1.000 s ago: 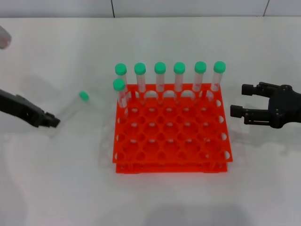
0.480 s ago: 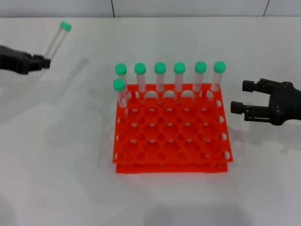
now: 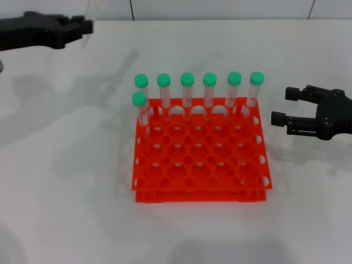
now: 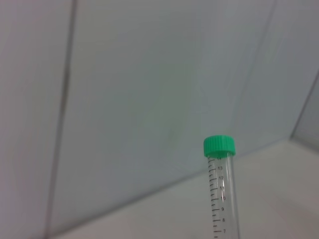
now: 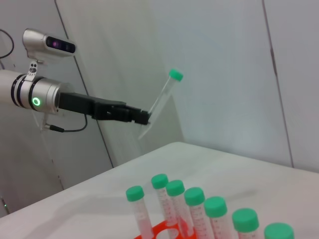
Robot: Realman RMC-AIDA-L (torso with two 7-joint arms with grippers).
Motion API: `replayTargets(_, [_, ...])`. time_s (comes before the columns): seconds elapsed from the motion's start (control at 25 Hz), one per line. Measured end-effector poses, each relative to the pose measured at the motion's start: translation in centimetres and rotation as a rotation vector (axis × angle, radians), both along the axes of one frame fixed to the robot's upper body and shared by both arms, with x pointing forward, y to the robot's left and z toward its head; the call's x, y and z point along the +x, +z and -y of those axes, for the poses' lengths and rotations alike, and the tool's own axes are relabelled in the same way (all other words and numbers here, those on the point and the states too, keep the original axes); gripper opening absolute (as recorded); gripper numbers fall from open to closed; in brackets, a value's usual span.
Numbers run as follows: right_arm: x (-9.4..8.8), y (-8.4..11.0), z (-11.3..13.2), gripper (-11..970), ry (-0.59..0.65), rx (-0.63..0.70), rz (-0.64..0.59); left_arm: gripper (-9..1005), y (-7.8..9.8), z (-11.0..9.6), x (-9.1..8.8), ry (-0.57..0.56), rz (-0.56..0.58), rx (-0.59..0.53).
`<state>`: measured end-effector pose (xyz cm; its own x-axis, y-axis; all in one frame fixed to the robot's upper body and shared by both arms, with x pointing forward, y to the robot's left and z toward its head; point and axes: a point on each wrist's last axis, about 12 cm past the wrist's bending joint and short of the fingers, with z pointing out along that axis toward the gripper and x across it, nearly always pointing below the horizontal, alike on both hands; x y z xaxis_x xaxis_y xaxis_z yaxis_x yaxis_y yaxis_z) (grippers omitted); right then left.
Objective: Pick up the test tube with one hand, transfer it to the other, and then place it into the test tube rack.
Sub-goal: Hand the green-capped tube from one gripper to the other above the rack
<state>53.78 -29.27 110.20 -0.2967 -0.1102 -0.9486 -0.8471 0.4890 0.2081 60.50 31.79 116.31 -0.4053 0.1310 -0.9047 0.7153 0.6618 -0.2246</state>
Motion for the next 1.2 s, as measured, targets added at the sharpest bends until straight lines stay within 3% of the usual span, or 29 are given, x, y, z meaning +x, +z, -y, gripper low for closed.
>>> replayTargets(0.4, [0.0, 0.1, 0.2, 844, -0.011, 0.007, 0.015, 185, -1.0, 4.1, 0.3, -0.114, 0.185, -0.151])
replayTargets(0.88, [-0.3, 1.2, 1.6, 844, -0.019, 0.022, 0.049, 185, -2.2, 9.1, 0.2, -0.28, 0.182, -0.159])
replayTargets(1.2, [-0.7, 1.7, 2.0, 843, -0.006, 0.039, 0.067, 185, -2.9, 10.7, -0.8, -0.376, 0.171, -0.166])
